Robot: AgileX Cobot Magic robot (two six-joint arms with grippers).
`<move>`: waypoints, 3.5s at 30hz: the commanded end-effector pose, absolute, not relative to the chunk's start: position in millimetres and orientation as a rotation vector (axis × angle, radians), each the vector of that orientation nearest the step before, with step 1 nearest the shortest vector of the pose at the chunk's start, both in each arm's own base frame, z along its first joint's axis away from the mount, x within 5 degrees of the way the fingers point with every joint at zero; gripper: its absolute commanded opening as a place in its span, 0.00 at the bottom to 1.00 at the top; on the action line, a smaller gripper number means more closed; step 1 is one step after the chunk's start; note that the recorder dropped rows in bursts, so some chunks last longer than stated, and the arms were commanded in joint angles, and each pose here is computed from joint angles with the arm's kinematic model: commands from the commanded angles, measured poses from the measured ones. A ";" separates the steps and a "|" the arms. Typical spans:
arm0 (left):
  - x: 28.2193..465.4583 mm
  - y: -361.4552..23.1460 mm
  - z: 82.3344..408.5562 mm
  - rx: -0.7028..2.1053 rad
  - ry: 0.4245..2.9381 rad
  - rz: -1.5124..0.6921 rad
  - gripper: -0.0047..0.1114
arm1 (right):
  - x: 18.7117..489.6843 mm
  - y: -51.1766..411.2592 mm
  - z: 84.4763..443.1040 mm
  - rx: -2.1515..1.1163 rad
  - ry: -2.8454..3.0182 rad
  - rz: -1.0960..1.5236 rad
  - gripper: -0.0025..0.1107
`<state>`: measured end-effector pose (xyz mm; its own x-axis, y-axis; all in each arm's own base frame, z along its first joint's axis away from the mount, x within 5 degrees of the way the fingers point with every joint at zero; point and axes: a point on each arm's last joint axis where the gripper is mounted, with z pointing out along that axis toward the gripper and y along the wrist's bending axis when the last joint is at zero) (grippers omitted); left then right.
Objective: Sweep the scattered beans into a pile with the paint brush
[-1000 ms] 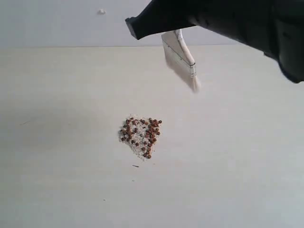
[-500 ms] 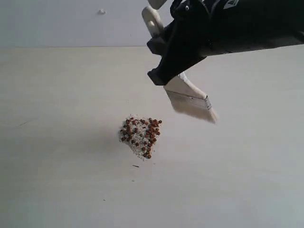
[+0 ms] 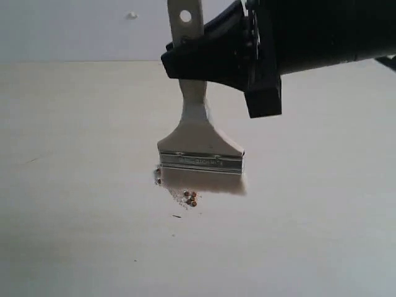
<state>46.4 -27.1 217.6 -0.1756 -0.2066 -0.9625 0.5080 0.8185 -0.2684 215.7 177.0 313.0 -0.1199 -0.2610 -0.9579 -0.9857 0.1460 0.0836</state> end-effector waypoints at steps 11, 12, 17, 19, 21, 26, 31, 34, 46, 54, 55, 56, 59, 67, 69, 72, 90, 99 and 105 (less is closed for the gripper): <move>46.3 -26.8 215.9 0.238 1.631 -0.643 0.04 | 269.2 167.1 206.6 -1.211 1.595 1.281 0.02; 46.3 -26.8 215.9 0.238 1.631 -0.643 0.04 | 272.0 167.9 202.9 -1.210 1.601 1.285 0.02; 46.3 -26.8 215.9 0.238 1.631 -0.643 0.04 | 285.2 171.7 182.6 -1.213 1.628 1.299 0.02; 46.3 -26.8 215.9 0.238 1.631 -0.643 0.04 | 290.5 173.2 178.5 -1.210 1.631 1.301 0.02; 46.3 -26.8 215.9 0.238 1.631 -0.643 0.04 | 295.0 174.5 175.6 -1.210 1.633 1.302 0.02; 46.3 -26.8 215.9 0.238 1.631 -0.643 0.04 | 306.9 178.0 170.4 -1.212 1.628 1.299 0.02; 46.3 -26.8 215.9 0.238 1.631 -0.643 0.04 | 319.5 181.3 164.0 -1.206 1.632 1.288 0.02; 46.3 -26.8 215.9 0.238 1.631 -0.643 0.04 | 325.4 182.4 161.2 -1.196 1.638 1.268 0.02; 46.3 -26.8 215.9 0.238 1.631 -0.643 0.04 | 338.8 184.3 163.6 -1.156 1.647 1.208 0.02; 46.3 -26.8 215.9 0.238 1.631 -0.643 0.04 | 334.3 185.6 168.4 -1.165 1.591 1.282 0.02; 46.3 -26.8 215.9 0.238 1.631 -0.643 0.04 | 334.4 185.6 170.1 -1.161 1.587 1.280 0.02; 46.3 -26.8 215.9 0.238 1.631 -0.643 0.04 | 334.5 185.6 171.3 -1.157 1.584 1.279 0.02; 46.3 -26.8 215.9 0.238 1.631 -0.643 0.04 | 333.6 185.4 178.1 -1.148 1.583 1.283 0.02; 46.3 -26.8 215.9 0.238 1.631 -0.643 0.04 | 327.6 183.6 211.4 -1.145 1.530 1.260 0.02; 46.3 -26.8 215.9 0.238 1.631 -0.643 0.04 | 326.1 183.0 222.1 -1.151 1.480 1.229 0.02; 46.3 -26.8 215.9 0.238 1.631 -0.643 0.04 | 327.3 182.5 230.7 -1.133 1.438 1.185 0.02; 46.3 -26.8 215.9 0.238 1.631 -0.643 0.04 | 429.2 192.0 206.8 -1.090 1.536 0.851 0.02; 46.3 -26.8 215.9 0.238 1.631 -0.643 0.04 | 431.9 199.1 177.8 -1.130 1.517 0.997 0.02; 46.3 -26.8 215.9 0.238 1.631 -0.643 0.04 | 421.6 200.6 176.5 -1.205 1.518 1.106 0.02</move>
<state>46.4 -27.1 217.5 -0.1769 -0.2058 -0.9625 0.5072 0.8190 -0.2683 425.5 201.5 171.2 -0.1439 -0.2121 -0.9666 -0.9766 0.1883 0.1040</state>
